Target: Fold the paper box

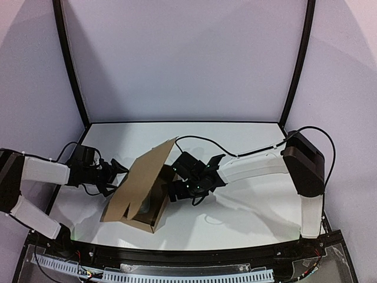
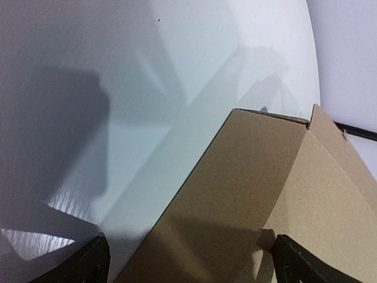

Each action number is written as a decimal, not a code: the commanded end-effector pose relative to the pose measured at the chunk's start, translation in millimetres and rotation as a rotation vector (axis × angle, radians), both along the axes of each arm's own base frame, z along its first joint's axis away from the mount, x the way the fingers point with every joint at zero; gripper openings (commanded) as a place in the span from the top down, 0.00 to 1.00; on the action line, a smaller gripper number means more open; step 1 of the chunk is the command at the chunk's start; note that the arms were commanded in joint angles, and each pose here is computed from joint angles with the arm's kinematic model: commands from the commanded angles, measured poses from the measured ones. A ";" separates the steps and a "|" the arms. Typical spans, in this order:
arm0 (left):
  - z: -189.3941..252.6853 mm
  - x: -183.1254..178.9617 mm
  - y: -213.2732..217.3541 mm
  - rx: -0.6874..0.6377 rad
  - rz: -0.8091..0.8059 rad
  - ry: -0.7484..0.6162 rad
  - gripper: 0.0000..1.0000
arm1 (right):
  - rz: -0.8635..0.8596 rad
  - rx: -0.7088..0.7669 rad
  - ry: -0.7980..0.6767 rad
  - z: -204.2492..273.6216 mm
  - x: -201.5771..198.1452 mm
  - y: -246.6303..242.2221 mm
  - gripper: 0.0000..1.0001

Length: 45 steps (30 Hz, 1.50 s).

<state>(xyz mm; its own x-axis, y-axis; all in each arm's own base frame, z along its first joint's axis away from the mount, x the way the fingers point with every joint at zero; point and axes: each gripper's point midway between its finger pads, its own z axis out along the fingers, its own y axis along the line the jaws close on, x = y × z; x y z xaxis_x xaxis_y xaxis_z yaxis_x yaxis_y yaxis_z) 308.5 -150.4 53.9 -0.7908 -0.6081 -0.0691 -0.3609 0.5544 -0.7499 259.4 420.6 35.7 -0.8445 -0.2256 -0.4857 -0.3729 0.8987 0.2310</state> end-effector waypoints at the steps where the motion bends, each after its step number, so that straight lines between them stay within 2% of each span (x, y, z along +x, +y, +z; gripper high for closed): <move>1: 4.8 6.6 -20.1 -0.104 -0.051 -0.006 0.02 | -0.022 0.192 -0.057 25.5 11.3 39.0 0.02; 7: 8.4 31.5 -39.4 -0.177 -0.112 -0.019 0.02 | -0.147 0.127 -0.101 26.4 13.9 -1.9 0.02; 10: 21.7 51.8 -56.0 -0.241 -0.174 -0.058 0.02 | -0.174 0.090 -0.117 26.3 12.6 -20.2 0.02; 12: 15.4 55.9 -65.8 -0.268 -0.214 -0.036 0.01 | -0.176 0.057 -0.124 26.3 9.3 -32.0 0.02; 17: 21.4 83.7 -115.7 -0.329 -0.367 -0.055 0.01 | -0.211 -0.003 -0.142 34.5 -3.3 -73.0 0.02; 22: 41.9 97.9 -153.9 -0.375 -0.495 -0.106 0.01 | -0.330 -0.035 -0.162 55.2 -14.7 -123.8 0.02; 27: 52.2 88.0 -191.7 -0.367 -0.636 -0.130 0.01 | -0.453 -0.032 -0.237 85.7 -21.9 -176.5 0.02; 29: 57.9 87.3 -199.4 -0.354 -0.669 -0.145 0.01 | -0.451 -0.034 -0.275 94.9 -23.2 -189.1 0.02; 30: 60.9 88.4 -200.5 -0.350 -0.675 -0.152 0.01 | -0.393 -0.031 -0.308 102.8 -22.4 -187.0 0.02; 31: 62.8 89.2 -200.0 -0.327 -0.685 -0.152 0.01 | -0.239 -0.054 -0.360 111.4 -23.1 -181.9 0.02; 32: 71.4 93.7 -201.6 -0.329 -0.687 -0.176 0.01 | -0.212 -0.059 -0.371 113.8 -23.2 -181.2 0.02; 33: 83.2 101.8 -199.1 -0.260 -0.702 -0.199 0.01 | -0.011 -0.066 -0.440 127.6 -27.4 -166.7 0.01; 35: 97.4 110.0 -190.1 -0.176 -0.698 -0.225 0.01 | 0.130 -0.080 -0.522 141.0 -30.3 -160.1 0.02; 36: 88.8 110.0 -175.7 -0.052 -0.691 -0.200 0.01 | 0.225 -0.082 -0.588 151.3 -32.7 -154.9 0.02; 37: 129.7 124.7 -158.3 0.079 -0.658 -0.289 0.01 | 0.350 -0.089 -0.673 161.8 -37.9 -148.6 0.02; 38: 140.2 127.8 -147.6 0.145 -0.637 -0.305 0.01 | 0.411 -0.085 -0.716 167.4 -40.9 -144.6 0.02; 39: 162.2 132.7 -121.7 0.275 -0.578 -0.340 0.01 | 0.576 -0.103 -0.827 175.6 -51.0 -139.0 0.02; 40: 166.4 135.7 -98.3 0.388 -0.517 -0.328 0.01 | 0.631 -0.093 -0.888 182.1 -54.7 -134.5 0.02; 42: 208.4 129.9 -65.0 0.490 -0.431 -0.401 0.01 | 0.760 -0.090 -1.018 192.4 -62.5 -128.0 0.02; 43: 230.5 119.4 -37.1 0.587 -0.354 -0.429 0.01 | 0.813 -0.099 -1.055 196.6 -61.9 -126.1 0.02; 44: 248.5 106.3 5.4 0.742 -0.215 -0.426 0.01 | 0.866 -0.106 -1.054 200.4 -57.3 -122.6 0.02; 45: 240.0 94.7 20.1 0.789 -0.188 -0.396 0.01 | 0.901 -0.112 -1.030 196.8 -57.2 -120.7 0.02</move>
